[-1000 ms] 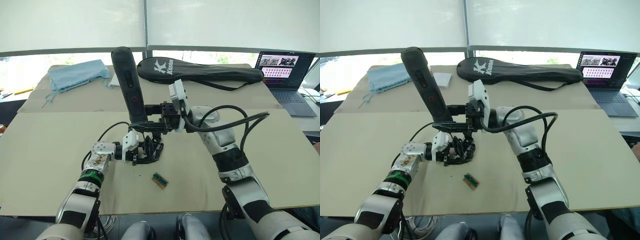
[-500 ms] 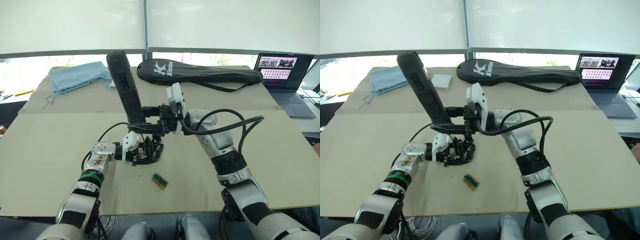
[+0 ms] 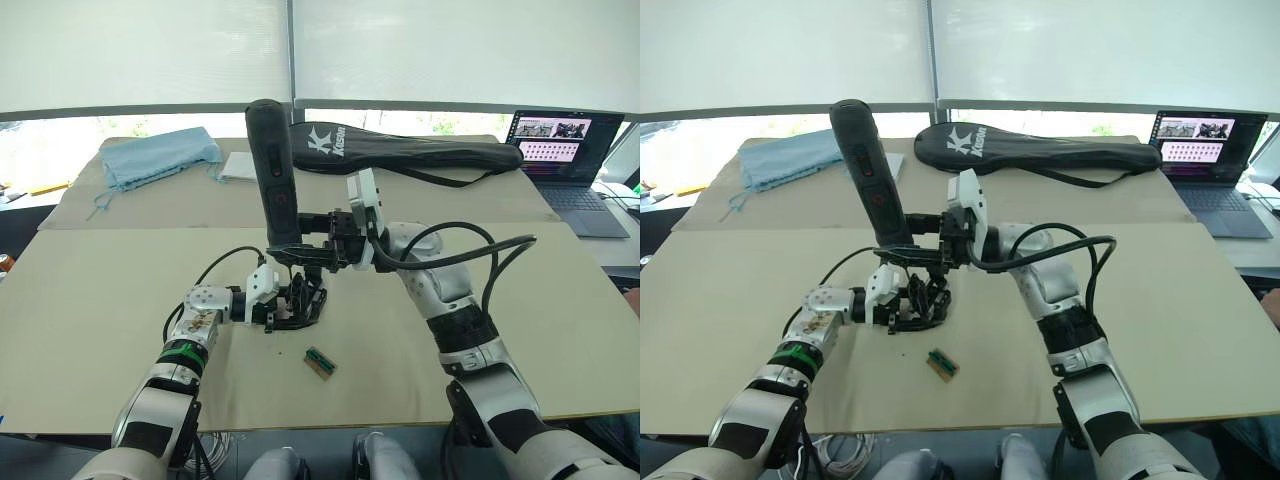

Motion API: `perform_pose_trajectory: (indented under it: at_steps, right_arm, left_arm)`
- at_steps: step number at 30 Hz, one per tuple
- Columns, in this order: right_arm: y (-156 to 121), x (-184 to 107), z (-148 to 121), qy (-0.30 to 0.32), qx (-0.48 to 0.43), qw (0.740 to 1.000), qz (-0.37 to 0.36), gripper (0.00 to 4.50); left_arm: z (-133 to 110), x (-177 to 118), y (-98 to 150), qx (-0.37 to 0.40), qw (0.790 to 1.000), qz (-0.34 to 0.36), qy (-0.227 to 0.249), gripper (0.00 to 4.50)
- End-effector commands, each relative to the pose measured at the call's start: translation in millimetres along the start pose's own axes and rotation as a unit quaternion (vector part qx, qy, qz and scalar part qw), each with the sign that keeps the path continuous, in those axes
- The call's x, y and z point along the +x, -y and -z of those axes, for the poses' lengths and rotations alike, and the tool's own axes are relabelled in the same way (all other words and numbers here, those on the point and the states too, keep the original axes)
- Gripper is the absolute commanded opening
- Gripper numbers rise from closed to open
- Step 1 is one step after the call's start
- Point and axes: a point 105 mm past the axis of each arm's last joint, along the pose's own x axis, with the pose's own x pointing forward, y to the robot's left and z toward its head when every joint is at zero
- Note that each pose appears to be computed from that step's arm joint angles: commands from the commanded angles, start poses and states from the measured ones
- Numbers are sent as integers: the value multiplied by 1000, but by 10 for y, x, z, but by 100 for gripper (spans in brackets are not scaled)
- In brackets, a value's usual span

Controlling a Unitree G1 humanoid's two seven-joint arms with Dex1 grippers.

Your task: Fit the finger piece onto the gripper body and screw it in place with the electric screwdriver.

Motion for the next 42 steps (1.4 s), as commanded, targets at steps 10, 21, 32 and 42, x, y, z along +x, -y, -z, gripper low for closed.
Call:
perform_pose_trajectory:
  at_steps: [10,21,32,42]
  right_arm:
    - [-37,-227,442,-71,54,996,23,194]
    - [-164,-205,499,-85,32,996,-14,194]
    - [-67,78,515,-76,32,996,-19,194]
    - [-34,46,463,-66,29,997,-19,194]
  left_arm:
    - [90,-28,40,-9,1000,2,-18,245]
    - [91,-45,31,-10,1000,0,-19,245]
    - [98,-43,40,-11,1000,3,-21,245]
    - [101,-55,38,-12,1000,1,-22,245]
